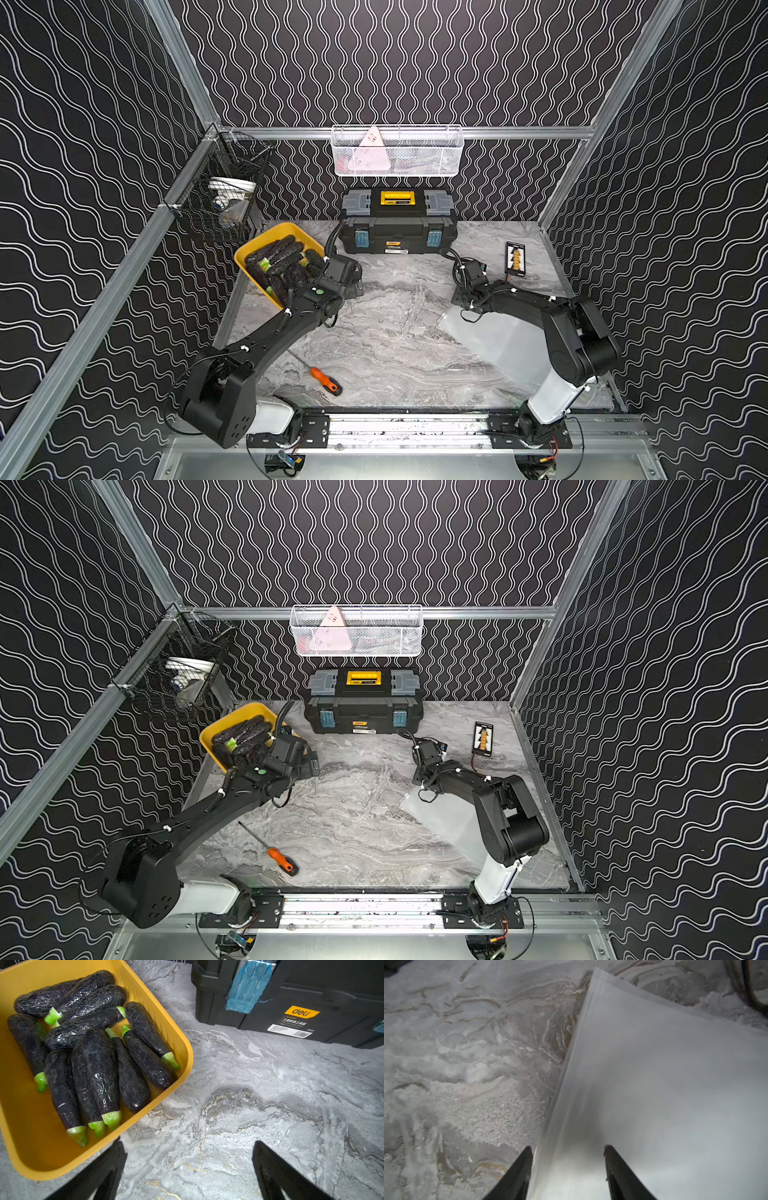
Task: Place the eggplant in a zip-top bag and seal the zipper
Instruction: Open the zipper food storage bag.
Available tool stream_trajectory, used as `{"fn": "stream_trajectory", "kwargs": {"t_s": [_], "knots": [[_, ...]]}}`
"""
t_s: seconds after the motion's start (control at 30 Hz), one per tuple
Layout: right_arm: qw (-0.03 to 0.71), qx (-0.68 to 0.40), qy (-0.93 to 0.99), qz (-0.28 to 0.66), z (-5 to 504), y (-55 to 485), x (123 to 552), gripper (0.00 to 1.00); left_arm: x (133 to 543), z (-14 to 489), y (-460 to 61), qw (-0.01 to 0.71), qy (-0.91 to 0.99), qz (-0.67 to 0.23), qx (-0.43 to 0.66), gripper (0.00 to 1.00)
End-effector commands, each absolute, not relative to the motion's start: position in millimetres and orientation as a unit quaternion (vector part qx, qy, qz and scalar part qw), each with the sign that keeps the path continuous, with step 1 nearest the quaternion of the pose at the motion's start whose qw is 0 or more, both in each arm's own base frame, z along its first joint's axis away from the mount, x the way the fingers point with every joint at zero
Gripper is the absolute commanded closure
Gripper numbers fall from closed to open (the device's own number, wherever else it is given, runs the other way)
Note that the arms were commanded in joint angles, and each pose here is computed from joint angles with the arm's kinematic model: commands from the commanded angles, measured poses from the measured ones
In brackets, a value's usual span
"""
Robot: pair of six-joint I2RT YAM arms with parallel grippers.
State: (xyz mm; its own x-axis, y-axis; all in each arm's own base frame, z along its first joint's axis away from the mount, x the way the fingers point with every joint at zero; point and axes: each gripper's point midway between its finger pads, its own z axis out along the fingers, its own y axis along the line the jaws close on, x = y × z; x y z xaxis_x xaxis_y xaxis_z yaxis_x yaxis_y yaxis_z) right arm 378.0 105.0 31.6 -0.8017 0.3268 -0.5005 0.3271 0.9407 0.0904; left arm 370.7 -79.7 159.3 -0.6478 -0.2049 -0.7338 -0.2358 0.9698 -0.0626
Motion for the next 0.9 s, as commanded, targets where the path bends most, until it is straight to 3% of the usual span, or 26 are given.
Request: {"fn": "stream_trajectory", "kwargs": {"t_s": [0.0,0.13,0.5,0.7,0.87], "knots": [[0.255,0.191,0.948,-0.018,27,98,373,0.47,371,161,-79,0.398,0.908,0.021,-0.129,0.01],[0.255,0.195,0.947,-0.008,23,100,372,0.54,371,160,-79,0.395,0.909,0.022,-0.128,0.01],[0.266,0.182,0.946,0.032,37,112,375,0.99,368,159,-80,0.386,0.913,0.025,-0.128,0.02],[0.280,0.147,0.945,0.084,75,131,370,1.00,366,159,-107,0.363,0.926,-0.035,-0.097,0.04],[0.276,0.060,0.943,0.175,104,192,344,1.00,341,146,-163,0.307,0.942,-0.133,-0.029,0.07]]}}
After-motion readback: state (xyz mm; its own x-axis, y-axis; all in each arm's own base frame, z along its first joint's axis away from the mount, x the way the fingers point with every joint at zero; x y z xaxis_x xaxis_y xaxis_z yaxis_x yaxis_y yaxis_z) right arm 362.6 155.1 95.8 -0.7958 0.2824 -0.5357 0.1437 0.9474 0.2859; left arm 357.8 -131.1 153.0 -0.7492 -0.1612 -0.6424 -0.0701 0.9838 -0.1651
